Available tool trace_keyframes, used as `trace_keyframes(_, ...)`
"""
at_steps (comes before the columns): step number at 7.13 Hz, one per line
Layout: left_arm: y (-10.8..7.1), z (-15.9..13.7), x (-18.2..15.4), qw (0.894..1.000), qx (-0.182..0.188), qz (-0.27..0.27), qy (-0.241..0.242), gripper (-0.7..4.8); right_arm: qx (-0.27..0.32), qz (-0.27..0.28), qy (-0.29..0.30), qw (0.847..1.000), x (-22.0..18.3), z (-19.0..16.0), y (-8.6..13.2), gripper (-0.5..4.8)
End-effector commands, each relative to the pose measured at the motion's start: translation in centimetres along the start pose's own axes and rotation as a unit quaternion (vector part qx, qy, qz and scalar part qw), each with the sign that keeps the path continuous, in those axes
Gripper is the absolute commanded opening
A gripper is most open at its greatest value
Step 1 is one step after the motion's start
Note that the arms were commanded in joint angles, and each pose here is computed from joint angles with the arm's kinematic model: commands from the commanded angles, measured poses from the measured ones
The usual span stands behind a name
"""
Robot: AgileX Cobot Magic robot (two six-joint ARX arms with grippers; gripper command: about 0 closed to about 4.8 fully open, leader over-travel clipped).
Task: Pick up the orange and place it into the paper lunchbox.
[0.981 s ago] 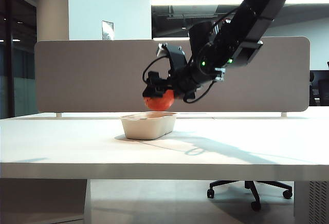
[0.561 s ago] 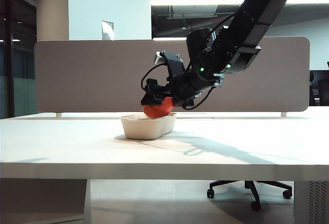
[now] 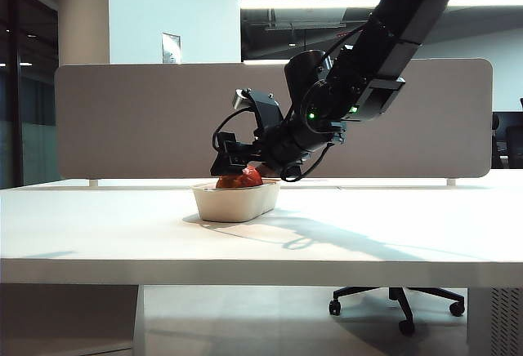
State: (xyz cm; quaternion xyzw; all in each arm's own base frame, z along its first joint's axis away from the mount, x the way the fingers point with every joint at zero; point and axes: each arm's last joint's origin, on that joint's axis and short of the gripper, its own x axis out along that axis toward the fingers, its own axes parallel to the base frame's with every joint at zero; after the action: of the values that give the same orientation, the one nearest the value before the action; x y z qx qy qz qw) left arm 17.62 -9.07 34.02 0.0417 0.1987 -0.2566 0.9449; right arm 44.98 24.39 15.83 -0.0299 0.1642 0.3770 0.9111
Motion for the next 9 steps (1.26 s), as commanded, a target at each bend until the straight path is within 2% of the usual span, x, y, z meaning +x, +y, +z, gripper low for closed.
trace_keyframes(1,0.0,-0.2,-0.1,1.0,0.024,-0.001,0.019,-0.05,0.013,-0.064,0.066,0.996,-8.2,8.7,1.7,-0.02)
trace_keyframes(2,0.0,-0.2,-0.1,1.0,0.024,-0.001,0.019,-0.05,0.016,-0.072,0.084,0.994,-8.9,8.9,1.9,-0.01)
trace_keyframes(3,0.0,-0.2,-0.1,1.0,0.024,-0.003,0.017,-0.05,0.04,-0.069,0.188,0.979,-13.5,9.9,3.3,-0.02)
trace_keyframes(5,-0.2,0.6,-0.6,0.999,0.025,-0.03,-0.003,-0.05,0.047,-0.067,0.221,0.972,-18.3,11.8,4.7,-0.02)
trace_keyframes(6,-0.6,0.8,-2.0,0.999,0.025,-0.038,-0.02,-0.05,0.031,-0.087,0.21,0.973,-25.6,11.5,6.9,-0.02)
trace_keyframes(8,-0.6,0.7,-2.4,0.999,0.025,-0.041,-0.018,-0.05,0.031,-0.089,0.201,0.975,-27.7,10.5,7.6,-0.02)
trace_keyframes(9,-0.6,-0.3,-3.3,0.999,0.022,-0.04,0.012,-0.05,0.043,-0.101,0.14,0.984,-33.0,6.1,9.3,-0.02)
